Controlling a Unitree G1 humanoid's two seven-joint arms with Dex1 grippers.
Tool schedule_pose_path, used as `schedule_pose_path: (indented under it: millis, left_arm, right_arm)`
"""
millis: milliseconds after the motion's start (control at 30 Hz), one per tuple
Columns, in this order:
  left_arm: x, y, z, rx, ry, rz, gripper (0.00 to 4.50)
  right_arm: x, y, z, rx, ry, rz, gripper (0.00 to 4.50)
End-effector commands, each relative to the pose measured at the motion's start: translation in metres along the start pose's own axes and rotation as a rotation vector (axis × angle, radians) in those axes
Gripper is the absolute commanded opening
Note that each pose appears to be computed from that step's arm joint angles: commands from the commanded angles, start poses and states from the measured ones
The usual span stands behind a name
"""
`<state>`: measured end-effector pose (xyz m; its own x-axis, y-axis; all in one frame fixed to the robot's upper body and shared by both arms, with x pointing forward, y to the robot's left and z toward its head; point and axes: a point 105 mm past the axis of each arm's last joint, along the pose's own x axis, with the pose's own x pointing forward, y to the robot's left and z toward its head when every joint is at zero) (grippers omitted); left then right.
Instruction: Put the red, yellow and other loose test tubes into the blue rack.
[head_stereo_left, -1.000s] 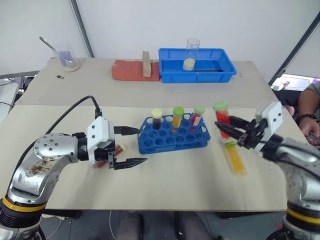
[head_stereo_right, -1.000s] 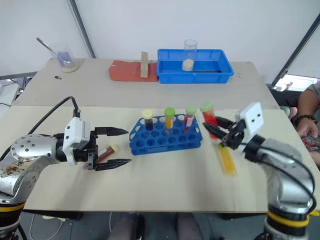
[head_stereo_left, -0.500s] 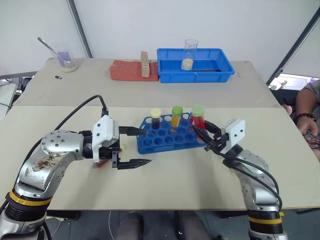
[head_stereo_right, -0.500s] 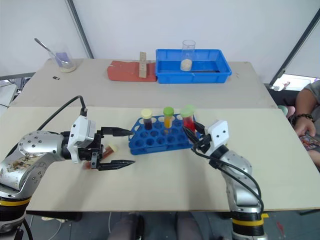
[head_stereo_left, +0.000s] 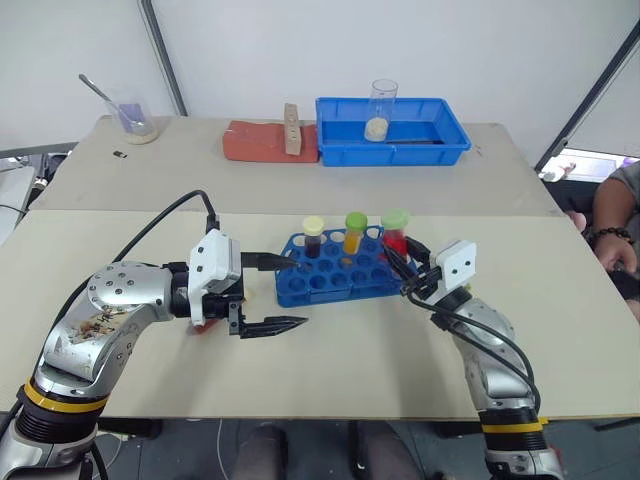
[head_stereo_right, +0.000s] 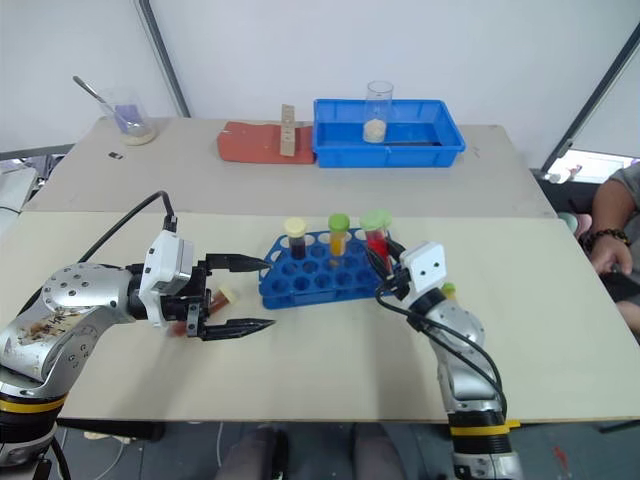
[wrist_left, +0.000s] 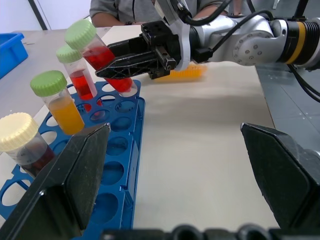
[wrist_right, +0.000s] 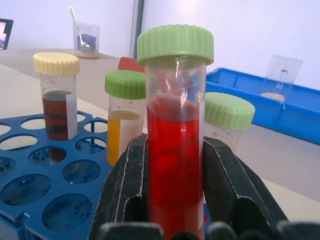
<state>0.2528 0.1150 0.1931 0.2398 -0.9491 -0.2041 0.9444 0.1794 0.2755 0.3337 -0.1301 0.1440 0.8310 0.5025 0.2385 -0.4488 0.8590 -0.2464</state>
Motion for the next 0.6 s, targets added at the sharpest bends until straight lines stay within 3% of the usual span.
schedule_pose_path:
  millis: [33, 600]
  left_arm:
    - [0.002, -0.002, 0.012, 0.038, -0.023, -0.013, 4.50]
    - [0.011, -0.004, 0.018, 0.000, -0.077, 0.009, 4.50]
  right_arm:
    - [0.001, -0.001, 0.004, -0.012, -0.037, -0.030, 1.04]
    - [-0.007, 0.005, -0.008, 0.184, -0.055, -0.194, 1.04]
